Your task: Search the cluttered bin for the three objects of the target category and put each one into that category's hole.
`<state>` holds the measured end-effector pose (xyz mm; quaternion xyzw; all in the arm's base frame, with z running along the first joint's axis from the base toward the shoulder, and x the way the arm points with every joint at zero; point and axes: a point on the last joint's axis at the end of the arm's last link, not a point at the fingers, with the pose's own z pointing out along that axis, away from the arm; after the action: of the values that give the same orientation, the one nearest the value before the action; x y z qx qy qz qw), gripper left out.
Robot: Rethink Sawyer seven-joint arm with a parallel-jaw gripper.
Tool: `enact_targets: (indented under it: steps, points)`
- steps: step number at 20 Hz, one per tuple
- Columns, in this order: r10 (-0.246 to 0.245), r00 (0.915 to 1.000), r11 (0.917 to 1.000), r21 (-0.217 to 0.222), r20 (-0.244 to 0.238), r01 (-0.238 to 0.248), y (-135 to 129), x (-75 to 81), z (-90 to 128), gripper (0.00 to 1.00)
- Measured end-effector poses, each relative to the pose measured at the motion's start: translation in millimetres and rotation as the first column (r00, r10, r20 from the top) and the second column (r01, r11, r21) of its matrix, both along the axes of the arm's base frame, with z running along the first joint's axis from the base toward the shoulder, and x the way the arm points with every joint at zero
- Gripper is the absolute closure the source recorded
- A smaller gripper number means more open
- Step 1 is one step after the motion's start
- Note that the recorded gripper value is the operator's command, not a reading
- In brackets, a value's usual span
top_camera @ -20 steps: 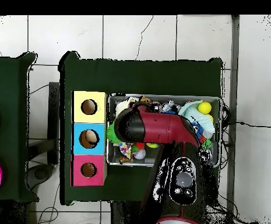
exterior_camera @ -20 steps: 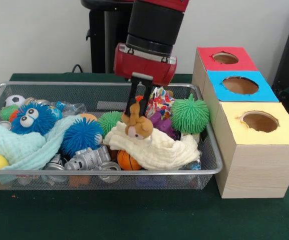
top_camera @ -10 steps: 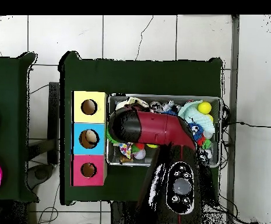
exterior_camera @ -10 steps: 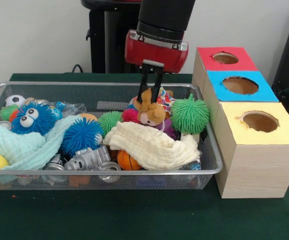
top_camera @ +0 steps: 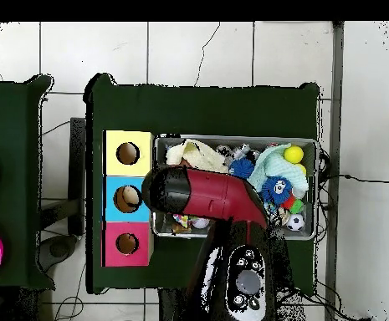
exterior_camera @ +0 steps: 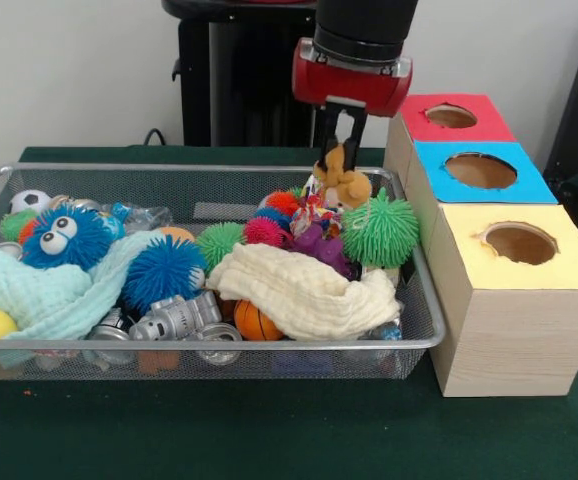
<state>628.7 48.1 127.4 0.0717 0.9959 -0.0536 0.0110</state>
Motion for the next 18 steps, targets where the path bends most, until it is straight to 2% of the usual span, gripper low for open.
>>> enact_targets:
  steps: [1, 3, 6, 8, 9, 12, 14, 18]
  points:
    - [-0.013, 0.9994, 0.9998, 0.016, -0.034, 0.013, 7, -9.8, 2, 1.00]
    - [-0.018, 0.9988, 0.9996, 0.022, -0.046, 0.019, 10, -13.5, 3, 1.00]
    - [-0.045, 0.9936, 0.9975, 0.049, -0.103, 0.051, 25, -30.5, 7, 1.00]
    - [-0.056, 0.9910, 0.9963, 0.058, -0.121, 0.063, 30, -36.1, 9, 1.00]
    - [-0.072, 0.9863, 0.9941, 0.070, -0.149, 0.083, 38, -44.9, 12, 1.00]
    - [-0.090, 0.9797, 0.9910, 0.082, -0.179, 0.106, 47, -55.6, 15, 1.00]
    - [-0.105, 0.9717, 0.9878, 0.091, -0.211, 0.127, 57, -68.9, 18, 1.00]
    - [-0.122, 0.9649, 0.9855, 0.088, -0.233, 0.146, 72, -86.2, 24, 1.00]
